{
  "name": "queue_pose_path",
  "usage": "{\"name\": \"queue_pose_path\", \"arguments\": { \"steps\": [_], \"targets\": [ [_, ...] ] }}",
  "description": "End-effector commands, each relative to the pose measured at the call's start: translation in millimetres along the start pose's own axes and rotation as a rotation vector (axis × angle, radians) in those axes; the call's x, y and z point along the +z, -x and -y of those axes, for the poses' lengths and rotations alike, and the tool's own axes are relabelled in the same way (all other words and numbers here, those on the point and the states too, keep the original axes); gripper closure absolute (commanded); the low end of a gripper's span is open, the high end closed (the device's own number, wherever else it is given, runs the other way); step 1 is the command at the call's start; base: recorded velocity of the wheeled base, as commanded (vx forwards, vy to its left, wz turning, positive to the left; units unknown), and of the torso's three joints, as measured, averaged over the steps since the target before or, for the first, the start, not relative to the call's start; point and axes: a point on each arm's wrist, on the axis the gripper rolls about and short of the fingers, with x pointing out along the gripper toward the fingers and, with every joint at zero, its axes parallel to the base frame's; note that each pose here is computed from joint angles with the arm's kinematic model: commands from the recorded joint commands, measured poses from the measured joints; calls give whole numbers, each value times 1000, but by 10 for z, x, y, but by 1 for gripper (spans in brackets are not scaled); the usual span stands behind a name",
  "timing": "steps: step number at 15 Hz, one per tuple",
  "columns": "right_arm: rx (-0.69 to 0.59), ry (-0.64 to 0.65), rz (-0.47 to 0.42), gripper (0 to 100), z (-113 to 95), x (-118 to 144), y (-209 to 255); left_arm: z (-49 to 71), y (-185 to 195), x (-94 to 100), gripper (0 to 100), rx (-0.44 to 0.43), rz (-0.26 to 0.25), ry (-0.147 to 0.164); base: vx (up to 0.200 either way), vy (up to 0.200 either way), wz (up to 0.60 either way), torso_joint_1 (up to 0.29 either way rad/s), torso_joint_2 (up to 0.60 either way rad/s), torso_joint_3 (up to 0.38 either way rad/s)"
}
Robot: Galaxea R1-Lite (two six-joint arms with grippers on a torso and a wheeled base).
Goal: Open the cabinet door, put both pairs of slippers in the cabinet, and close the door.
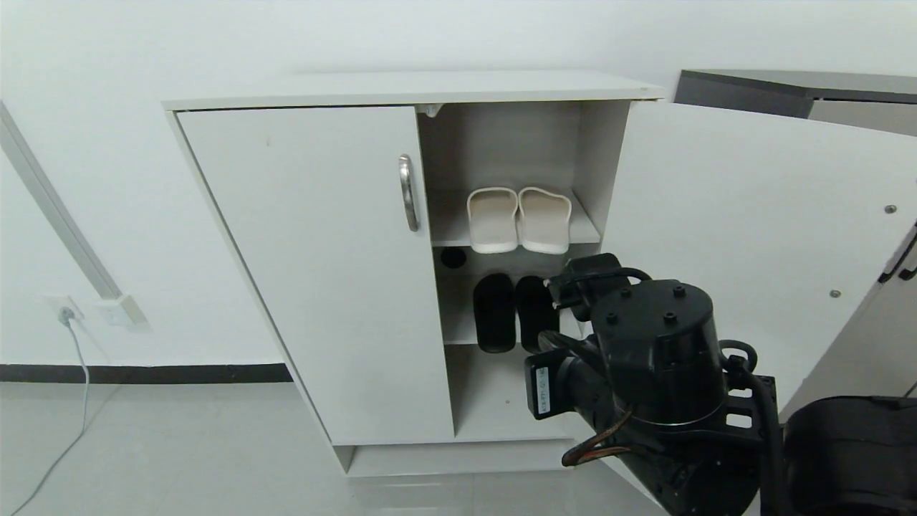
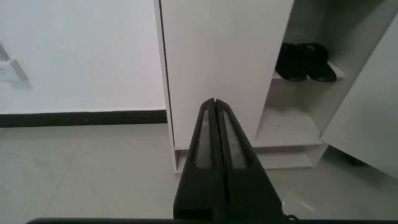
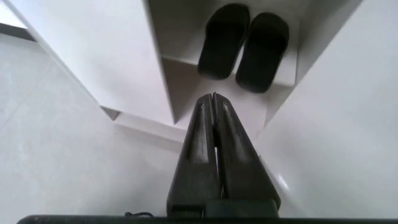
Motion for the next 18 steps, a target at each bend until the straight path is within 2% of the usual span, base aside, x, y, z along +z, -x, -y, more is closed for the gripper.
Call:
{"name": "queue_pose_path", "arguments": {
  "steps": [1,7,18],
  "targets": [
    [-7,-2,6,100,13,-25,-40,0,0,0,100,1,0,0,0,0,0,0,0,0],
    [-35,12,-1,100,115,-64,-121,0,0,0,100,1,0,0,0,0,0,0,0,0],
    [-34,18,-4,100,115,-90,-129,0,0,0,100,1,0,2,0,0,0,0,0,0]
  ]
}}
